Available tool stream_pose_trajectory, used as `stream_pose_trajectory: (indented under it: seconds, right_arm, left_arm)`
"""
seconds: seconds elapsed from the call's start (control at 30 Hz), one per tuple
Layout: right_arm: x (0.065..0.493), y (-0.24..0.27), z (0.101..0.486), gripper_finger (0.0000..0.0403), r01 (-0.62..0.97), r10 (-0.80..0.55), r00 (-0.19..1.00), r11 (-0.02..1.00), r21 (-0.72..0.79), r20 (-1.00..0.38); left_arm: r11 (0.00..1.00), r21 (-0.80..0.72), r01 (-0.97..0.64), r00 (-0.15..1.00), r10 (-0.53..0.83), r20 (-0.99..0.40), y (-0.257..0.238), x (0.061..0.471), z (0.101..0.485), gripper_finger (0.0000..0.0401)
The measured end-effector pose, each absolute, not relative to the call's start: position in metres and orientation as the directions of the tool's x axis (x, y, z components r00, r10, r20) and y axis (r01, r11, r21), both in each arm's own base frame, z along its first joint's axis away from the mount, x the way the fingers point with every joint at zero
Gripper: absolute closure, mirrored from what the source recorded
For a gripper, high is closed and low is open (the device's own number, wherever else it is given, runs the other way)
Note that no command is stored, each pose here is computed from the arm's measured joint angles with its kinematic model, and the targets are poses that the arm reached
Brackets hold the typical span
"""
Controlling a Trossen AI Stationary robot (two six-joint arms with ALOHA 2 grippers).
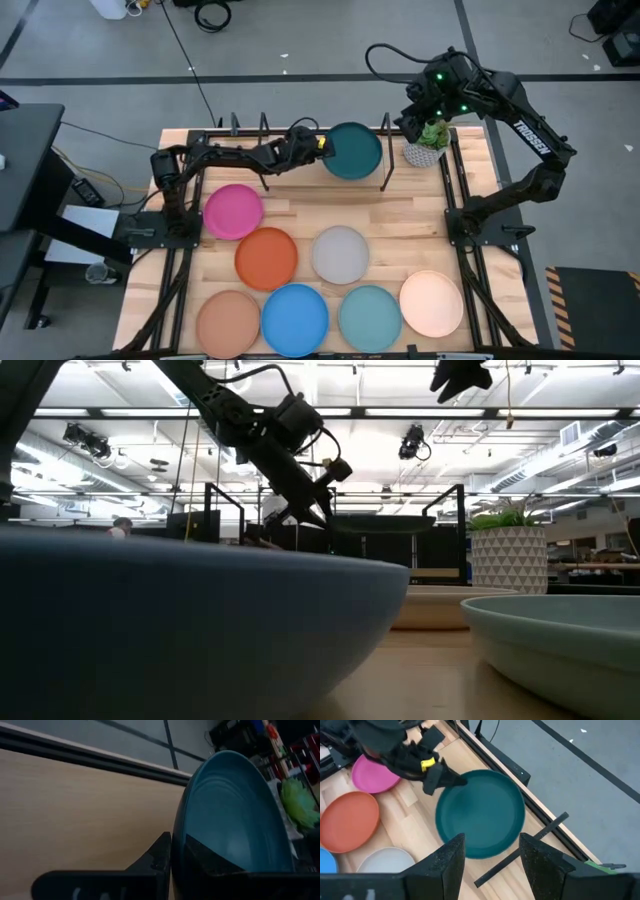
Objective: Place and stack plates onto a shelf
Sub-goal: Put the green plate on the shelf
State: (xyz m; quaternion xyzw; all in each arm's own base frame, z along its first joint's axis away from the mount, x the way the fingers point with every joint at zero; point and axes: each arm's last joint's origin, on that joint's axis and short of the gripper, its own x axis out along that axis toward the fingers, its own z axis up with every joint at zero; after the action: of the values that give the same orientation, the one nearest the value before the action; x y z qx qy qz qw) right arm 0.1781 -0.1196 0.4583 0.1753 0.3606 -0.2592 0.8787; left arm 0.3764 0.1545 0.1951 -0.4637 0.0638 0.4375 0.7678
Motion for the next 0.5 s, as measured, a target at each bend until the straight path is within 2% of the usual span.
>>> stream_pose_trajectory:
  seconds: [0.27, 0.5]
  right_arm:
    - [0.181, -0.119, 0.46, 0.0211, 0.571, -0.333, 0.623, 0.812, 0.122, -0.708]
    - [0.181, -0.118, 0.46, 0.0211, 0.568, -0.332, 0.627, 0.814, 0.122, -0.704]
  left_arm:
    - [0.158, -0.658, -0.737, 0.603, 0.595, -0.532, 0.143, 0.388, 0.172, 0.0363]
    - [0.158, -0.647, -0.746, 0.58, 0.631, -0.515, 0.137, 0.39, 0.172, 0.0362]
